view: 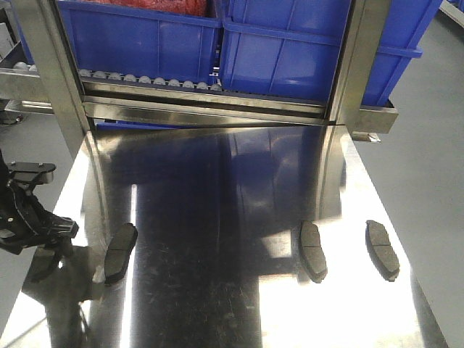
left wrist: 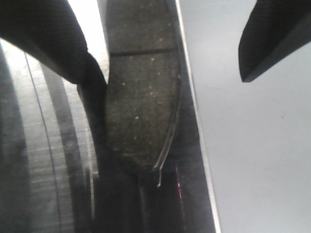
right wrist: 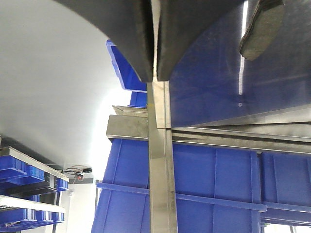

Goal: Move and align brake pads A on conveyor
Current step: 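Grasp the outermost brake pad near the left gripper and lift it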

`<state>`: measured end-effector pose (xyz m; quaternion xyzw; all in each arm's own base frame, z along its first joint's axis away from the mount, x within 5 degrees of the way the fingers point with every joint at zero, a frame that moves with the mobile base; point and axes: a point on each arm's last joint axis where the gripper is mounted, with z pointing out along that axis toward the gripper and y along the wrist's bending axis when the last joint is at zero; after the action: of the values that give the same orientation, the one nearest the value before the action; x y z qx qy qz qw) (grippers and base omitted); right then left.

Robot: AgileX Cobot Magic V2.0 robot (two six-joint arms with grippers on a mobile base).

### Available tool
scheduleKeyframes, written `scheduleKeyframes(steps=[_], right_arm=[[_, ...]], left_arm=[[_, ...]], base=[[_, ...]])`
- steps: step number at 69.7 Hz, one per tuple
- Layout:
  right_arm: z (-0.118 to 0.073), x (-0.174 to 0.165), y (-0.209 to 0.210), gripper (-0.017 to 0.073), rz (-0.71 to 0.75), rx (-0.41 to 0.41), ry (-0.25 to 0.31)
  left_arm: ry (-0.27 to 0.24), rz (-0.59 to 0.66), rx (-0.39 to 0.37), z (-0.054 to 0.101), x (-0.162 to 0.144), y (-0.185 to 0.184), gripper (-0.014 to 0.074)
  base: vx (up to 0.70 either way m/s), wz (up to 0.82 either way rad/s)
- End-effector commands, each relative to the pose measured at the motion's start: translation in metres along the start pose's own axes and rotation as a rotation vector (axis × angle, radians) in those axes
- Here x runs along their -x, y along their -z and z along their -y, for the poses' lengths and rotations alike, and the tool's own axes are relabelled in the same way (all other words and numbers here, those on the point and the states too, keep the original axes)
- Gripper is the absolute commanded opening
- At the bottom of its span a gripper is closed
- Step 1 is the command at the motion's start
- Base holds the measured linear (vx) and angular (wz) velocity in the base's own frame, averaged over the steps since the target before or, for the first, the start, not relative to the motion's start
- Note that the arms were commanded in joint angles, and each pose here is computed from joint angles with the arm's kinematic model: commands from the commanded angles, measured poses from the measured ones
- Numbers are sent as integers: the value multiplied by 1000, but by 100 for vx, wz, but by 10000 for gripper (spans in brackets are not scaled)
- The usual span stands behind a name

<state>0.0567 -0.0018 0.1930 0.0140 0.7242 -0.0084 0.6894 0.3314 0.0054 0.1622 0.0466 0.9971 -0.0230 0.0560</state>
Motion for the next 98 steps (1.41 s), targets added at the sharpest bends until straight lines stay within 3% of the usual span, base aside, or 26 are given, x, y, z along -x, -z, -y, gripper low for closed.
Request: scheduleKeyframes(steps=[1,19,52,98], right_arm=[[0,2,0,-6,75,-8,7],[0,2,0,-6,75,-8,7],[0,2,0,-6,75,-8,7],[0,2,0,-6,75,-8,7]], left_arm=[[4,73,3,-1,7,18,590],[4,61,1,-1,6,18,542],[5,54,-1,0,5,21,135],[-34,323,38,5,-4,95,114]], base=[[0,0],[0,0],[0,0],[0,0]])
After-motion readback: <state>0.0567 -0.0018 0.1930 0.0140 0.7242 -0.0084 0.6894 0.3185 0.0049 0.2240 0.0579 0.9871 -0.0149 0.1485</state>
